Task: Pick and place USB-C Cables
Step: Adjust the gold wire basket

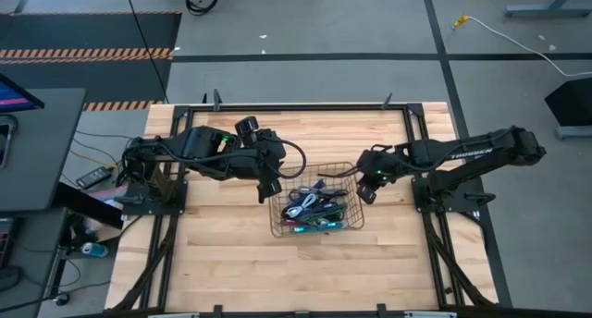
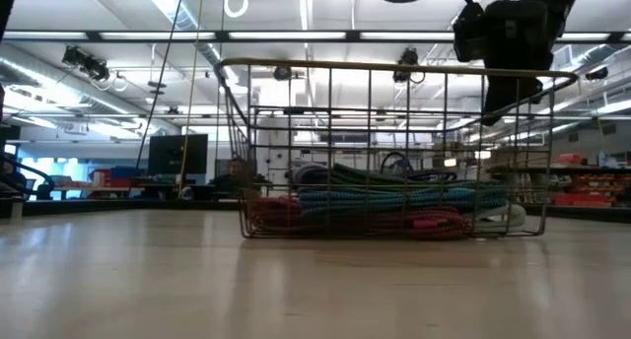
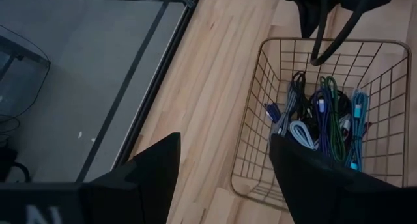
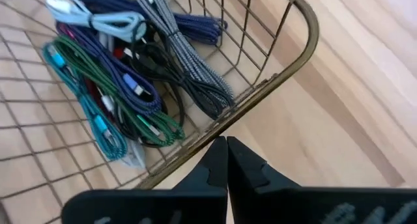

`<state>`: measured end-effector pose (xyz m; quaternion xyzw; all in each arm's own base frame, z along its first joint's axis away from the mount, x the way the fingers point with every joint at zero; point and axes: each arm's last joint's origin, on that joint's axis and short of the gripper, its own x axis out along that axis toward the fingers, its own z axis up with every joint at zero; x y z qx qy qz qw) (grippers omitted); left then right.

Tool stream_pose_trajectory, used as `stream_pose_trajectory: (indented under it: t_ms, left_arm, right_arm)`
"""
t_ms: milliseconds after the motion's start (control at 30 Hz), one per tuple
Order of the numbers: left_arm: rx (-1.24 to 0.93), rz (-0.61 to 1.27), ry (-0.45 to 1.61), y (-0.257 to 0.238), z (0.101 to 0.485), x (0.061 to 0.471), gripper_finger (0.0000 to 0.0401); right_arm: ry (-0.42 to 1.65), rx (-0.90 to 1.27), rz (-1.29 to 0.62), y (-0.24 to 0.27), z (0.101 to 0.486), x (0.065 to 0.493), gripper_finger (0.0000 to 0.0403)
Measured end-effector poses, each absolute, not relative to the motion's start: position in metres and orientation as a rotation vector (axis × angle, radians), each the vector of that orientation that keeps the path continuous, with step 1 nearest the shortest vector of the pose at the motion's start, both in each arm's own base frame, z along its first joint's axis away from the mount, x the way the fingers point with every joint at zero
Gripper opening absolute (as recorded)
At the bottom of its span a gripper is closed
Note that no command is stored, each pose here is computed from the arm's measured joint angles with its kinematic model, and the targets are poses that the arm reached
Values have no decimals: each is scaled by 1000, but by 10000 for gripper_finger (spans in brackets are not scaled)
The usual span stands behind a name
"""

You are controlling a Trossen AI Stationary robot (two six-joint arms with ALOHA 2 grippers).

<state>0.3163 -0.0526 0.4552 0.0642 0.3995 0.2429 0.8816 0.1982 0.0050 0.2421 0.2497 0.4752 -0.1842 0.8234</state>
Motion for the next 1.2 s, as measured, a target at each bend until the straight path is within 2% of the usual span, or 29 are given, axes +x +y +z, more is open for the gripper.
stream_pose_trajectory:
  t_ms: [500,867,1000,1200]
  left_arm:
    - [133,506,832,-53,455,316,243]
    - [133,506,831,-53,455,316,243]
    - [132,506,830,-53,455,316,243]
    - [130,507,828,-53,455,316,243]
  right_arm:
    - [913,533,-340,12,240,224,0]
    - [744,483,-241,29,300,238,0]
    - [799,477,-221,41,289,246,0]
    - [969,443,-154,64,251,270,0]
